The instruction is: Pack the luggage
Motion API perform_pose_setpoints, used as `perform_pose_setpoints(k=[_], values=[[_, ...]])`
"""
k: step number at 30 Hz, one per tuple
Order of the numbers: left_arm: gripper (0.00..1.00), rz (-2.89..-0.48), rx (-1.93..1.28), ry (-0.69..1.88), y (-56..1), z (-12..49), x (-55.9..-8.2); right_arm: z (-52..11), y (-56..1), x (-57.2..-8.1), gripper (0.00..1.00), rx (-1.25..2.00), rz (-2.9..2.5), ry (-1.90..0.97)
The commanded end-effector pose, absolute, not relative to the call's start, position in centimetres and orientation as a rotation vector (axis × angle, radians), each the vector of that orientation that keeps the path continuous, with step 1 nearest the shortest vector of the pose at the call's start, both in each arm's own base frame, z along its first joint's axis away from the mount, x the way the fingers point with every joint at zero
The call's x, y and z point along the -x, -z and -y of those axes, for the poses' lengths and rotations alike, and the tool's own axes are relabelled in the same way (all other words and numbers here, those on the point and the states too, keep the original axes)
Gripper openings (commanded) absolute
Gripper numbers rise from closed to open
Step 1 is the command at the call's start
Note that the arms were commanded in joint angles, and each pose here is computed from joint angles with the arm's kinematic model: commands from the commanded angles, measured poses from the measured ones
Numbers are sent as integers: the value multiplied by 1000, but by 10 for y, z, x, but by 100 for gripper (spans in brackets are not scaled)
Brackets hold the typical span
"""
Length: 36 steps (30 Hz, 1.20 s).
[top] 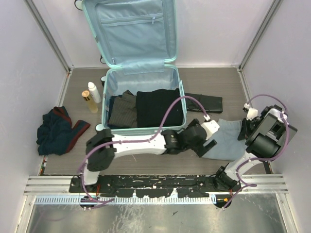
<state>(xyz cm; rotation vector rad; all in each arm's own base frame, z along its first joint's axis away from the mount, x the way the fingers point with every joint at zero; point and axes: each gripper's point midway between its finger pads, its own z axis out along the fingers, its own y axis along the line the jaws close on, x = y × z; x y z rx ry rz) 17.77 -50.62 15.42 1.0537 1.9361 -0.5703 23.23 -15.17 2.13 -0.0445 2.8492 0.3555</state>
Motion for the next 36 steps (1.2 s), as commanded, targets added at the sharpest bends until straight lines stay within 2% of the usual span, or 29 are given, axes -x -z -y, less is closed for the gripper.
perform_pose_setpoints(k=[1, 9, 16, 22, 26, 31, 36], values=[[90, -1877, -860, 600, -178, 552, -192, 165, -26, -214, 1, 192, -2887, -283], [90, -2000, -795, 606, -124, 589, -205, 159, -28, -215, 1, 168, -2871, -319], [89, -2171, -616, 572, -83, 581, -227, 153, -34, -214, 1, 155, -2843, -323], [86, -2310, -580, 635, -44, 585, -219, 144, -34, -213, 1, 125, -2830, -359], [75, -2367, -592, 709, -22, 598, -206, 138, -33, -213, 1, 72, -2824, -396], [53, -2306, -751, 785, -21, 622, -192, 128, -39, -217, 1, 20, -2800, -450], [14, -2189, -829, 797, -62, 625, -205, 128, -62, -219, 1, 36, -2783, -444]])
